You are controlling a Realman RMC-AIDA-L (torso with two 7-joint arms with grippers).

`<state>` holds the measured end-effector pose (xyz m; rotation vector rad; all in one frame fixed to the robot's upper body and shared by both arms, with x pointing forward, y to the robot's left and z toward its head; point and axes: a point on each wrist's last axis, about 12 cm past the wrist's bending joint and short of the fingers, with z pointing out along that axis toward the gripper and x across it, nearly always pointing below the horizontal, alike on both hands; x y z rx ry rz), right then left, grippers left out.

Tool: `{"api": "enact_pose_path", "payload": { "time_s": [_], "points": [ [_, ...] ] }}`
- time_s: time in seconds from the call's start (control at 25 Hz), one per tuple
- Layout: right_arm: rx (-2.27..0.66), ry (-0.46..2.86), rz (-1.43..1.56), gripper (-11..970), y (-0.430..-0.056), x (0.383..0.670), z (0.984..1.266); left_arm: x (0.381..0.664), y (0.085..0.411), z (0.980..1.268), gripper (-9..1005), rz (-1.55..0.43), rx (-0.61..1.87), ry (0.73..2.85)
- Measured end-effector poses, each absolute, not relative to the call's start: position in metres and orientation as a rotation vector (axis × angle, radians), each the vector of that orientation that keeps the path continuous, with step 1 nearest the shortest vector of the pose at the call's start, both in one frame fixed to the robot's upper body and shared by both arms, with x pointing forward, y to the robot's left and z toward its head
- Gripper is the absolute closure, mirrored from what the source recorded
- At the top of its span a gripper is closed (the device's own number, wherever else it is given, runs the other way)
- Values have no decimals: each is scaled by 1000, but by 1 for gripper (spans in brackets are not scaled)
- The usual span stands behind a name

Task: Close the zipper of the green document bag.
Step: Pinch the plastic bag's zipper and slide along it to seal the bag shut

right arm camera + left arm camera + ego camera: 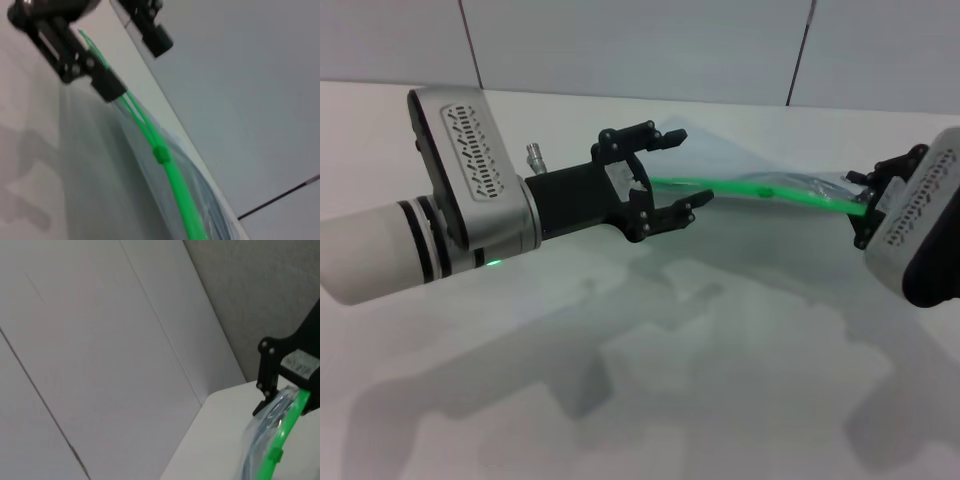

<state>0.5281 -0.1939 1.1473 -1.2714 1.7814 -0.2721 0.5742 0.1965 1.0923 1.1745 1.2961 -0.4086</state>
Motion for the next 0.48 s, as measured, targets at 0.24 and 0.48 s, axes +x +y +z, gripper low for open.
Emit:
{"api": "enact_pose_path", "payload": {
  "time_s": [0.24, 0.48],
  "points": [
    [-1262, 1797, -218, 881, -200, 525, 1162, 573, 196, 1096, 303, -408, 1169, 1284],
    [-1264, 1821, -203, 881, -204, 525, 1168, 567, 190, 1101, 304, -441, 1183, 1262]
  ]
}}
